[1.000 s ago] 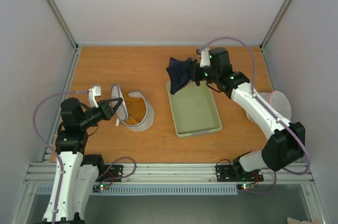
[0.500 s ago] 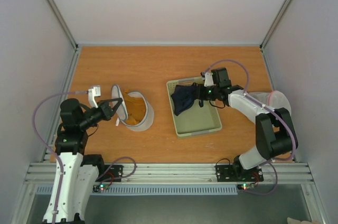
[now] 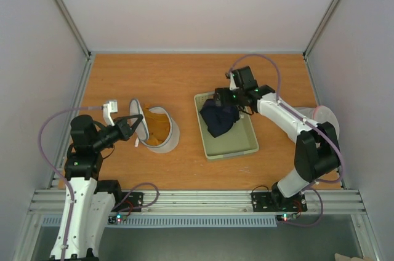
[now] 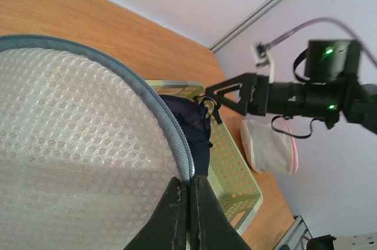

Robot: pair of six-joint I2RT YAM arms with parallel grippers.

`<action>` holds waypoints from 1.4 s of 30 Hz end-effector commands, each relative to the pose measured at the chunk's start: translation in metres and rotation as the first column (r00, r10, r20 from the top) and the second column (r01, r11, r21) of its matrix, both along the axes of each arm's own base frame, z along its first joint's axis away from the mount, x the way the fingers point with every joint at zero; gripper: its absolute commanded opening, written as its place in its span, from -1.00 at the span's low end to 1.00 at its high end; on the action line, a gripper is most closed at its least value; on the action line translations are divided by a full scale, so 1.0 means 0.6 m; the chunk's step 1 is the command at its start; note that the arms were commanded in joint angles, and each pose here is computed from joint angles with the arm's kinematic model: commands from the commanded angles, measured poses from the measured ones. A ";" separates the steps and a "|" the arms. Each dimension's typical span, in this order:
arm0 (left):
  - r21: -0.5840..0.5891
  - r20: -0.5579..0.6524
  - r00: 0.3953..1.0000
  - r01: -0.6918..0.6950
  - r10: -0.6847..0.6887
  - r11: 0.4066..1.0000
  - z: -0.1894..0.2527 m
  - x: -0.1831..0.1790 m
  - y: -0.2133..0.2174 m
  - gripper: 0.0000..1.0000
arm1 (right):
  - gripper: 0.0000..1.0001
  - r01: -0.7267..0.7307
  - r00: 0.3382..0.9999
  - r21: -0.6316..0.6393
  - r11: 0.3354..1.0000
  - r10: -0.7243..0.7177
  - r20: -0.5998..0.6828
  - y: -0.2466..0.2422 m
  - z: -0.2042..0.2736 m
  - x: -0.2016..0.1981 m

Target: Unzip the laundry bag and remove the bra

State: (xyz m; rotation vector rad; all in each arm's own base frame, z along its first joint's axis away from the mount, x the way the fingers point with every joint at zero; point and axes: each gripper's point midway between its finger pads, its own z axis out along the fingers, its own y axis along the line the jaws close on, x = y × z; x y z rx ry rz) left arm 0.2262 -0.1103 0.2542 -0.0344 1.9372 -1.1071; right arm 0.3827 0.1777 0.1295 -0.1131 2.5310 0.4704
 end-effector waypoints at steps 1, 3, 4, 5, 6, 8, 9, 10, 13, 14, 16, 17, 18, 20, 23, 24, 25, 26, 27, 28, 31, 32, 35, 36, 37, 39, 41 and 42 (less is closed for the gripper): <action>0.014 0.045 0.999 -0.004 0.003 1.000 0.009 0.001 0.002 -0.99 | 0.97 0.085 0.984 -0.255 0.963 -0.041 0.174 -0.018 0.093 0.011; 0.015 0.045 0.999 -0.003 0.002 1.000 0.008 0.001 0.002 -0.99 | 0.97 0.110 0.976 -0.357 0.928 -0.033 0.217 -0.008 0.115 0.007; 0.016 0.046 0.999 -0.004 0.003 1.000 0.008 0.000 0.002 -0.99 | 0.97 0.127 0.971 -0.405 0.905 -0.029 0.238 -0.004 0.126 0.007; 0.016 0.048 0.999 -0.004 0.003 1.000 0.009 0.000 0.002 -0.99 | 0.97 0.125 0.968 -0.452 0.883 -0.009 0.250 0.007 0.134 0.002; 0.017 0.049 0.999 -0.002 0.001 1.000 0.010 0.000 0.002 -0.99 | 0.97 0.106 0.963 -0.487 0.867 0.032 0.267 0.028 0.143 0.000; 0.017 0.053 0.999 -0.003 0.002 1.000 0.012 0.000 0.002 -0.99 | 0.97 0.059 0.947 -0.538 0.841 0.123 0.296 0.084 0.163 -0.008; 0.018 0.053 0.999 -0.002 0.001 1.000 0.012 0.000 0.002 -0.99 | 0.97 0.036 0.945 -0.557 0.830 0.153 0.290 0.104 0.166 -0.010; 0.021 0.055 0.998 -0.001 0.000 1.000 0.013 -0.001 0.002 -0.99 | 0.97 0.002 0.944 -0.552 0.834 0.180 0.276 0.125 0.168 -0.010; 0.029 0.063 0.998 0.000 -0.001 1.000 0.017 -0.004 0.002 -0.99 | 0.97 -0.298 0.880 -0.352 0.887 0.398 0.258 0.241 0.183 -0.041; 0.030 0.066 0.998 0.002 -0.004 1.000 0.017 -0.004 0.002 -0.99 | 0.97 -0.444 0.824 -0.215 0.870 0.491 0.284 0.294 0.198 -0.067; 0.029 0.065 0.998 -0.003 0.001 1.000 0.018 -0.002 0.003 -0.99 | 0.95 -0.651 0.722 0.050 0.758 0.597 0.349 0.377 0.231 -0.122; 0.029 0.065 0.998 -0.009 0.007 1.000 0.021 -0.002 0.004 -0.99 | 0.89 -0.674 0.713 0.110 0.731 0.603 0.358 0.396 0.236 -0.126; 0.031 0.062 0.998 -0.010 0.008 0.999 0.021 -0.002 0.004 -0.99 | 0.80 -0.668 0.724 0.138 0.731 0.596 0.347 0.408 0.230 -0.120; 0.035 0.064 0.998 -0.015 0.013 0.999 0.024 -0.002 0.006 -0.99 | 0.61 -0.662 0.739 0.146 0.735 0.607 0.293 0.429 0.197 -0.114; 0.037 0.062 0.998 -0.020 0.018 0.999 0.024 -0.003 0.007 -0.99 | 0.49 -0.748 0.659 0.095 0.657 0.718 0.226 0.469 0.147 -0.165; 0.038 0.061 0.998 -0.021 0.019 0.999 0.024 -0.003 0.008 -0.99 | 0.49 -0.781 0.619 0.066 0.621 0.755 0.215 0.477 0.136 -0.184; 0.038 0.062 0.998 -0.021 0.018 0.999 0.023 -0.003 0.008 -0.99 | 0.49 -0.811 0.579 0.041 0.584 0.789 0.206 0.481 0.124 -0.201; 0.037 0.062 0.998 -0.021 0.019 0.999 0.022 -0.002 0.008 -0.99 | 0.49 -0.825 0.560 0.041 0.564 0.805 0.197 0.483 0.116 -0.209; 0.035 0.064 0.998 -0.019 0.017 0.999 0.022 -0.001 0.007 -0.99 | 0.46 -0.836 0.545 0.059 0.545 0.817 0.189 0.485 0.111 -0.217; 0.032 0.060 0.998 -0.020 0.018 0.999 0.021 -0.001 0.007 -0.99 | 0.43 -0.844 0.535 0.071 0.532 0.825 0.180 0.487 0.104 -0.222; 0.031 0.061 0.998 -0.021 0.019 0.999 0.022 -0.001 0.007 -0.99 | 0.38 -0.849 0.529 0.094 0.520 0.840 0.122 0.489 0.072 -0.229; 0.032 0.061 0.998 -0.020 0.018 0.999 0.022 -0.002 0.007 -0.99 | 0.38 -0.848 0.530 0.096 0.522 0.842 0.099 0.488 0.059 -0.230; 0.033 0.059 0.998 -0.022 0.020 0.999 0.022 -0.001 0.008 -0.99 | 0.43 -0.859 0.511 0.063 0.508 0.857 0.057 0.487 0.029 -0.231; 0.033 0.056 0.998 -0.021 0.020 0.999 0.020 -0.001 0.008 -0.99 | 0.50 -0.865 0.500 0.055 0.498 0.865 0.043 0.487 0.022 -0.237; 0.033 0.057 0.998 -0.021 0.020 0.999 0.020 -0.001 0.008 -0.99 | 0.60 -0.869 0.494 0.045 0.493 0.869 0.037 0.489 0.019 -0.240; 0.033 0.057 0.998 -0.022 0.020 0.999 0.020 0.000 0.008 -0.99 | 0.67 -0.864 0.503 0.018 0.503 0.864 0.028 0.490 0.011 -0.236; 0.031 0.056 0.998 -0.020 0.019 0.999 0.020 0.000 0.008 -0.99 | 0.63 -0.853 0.522 -0.004 0.522 0.853 0.015 0.489 0.000 -0.227; 0.031 0.055 0.998 -0.021 0.019 0.999 0.020 0.000 0.008 -0.99 | 0.60 -0.854 0.520 -0.009 0.520 0.854 0.001 0.489 -0.007 -0.226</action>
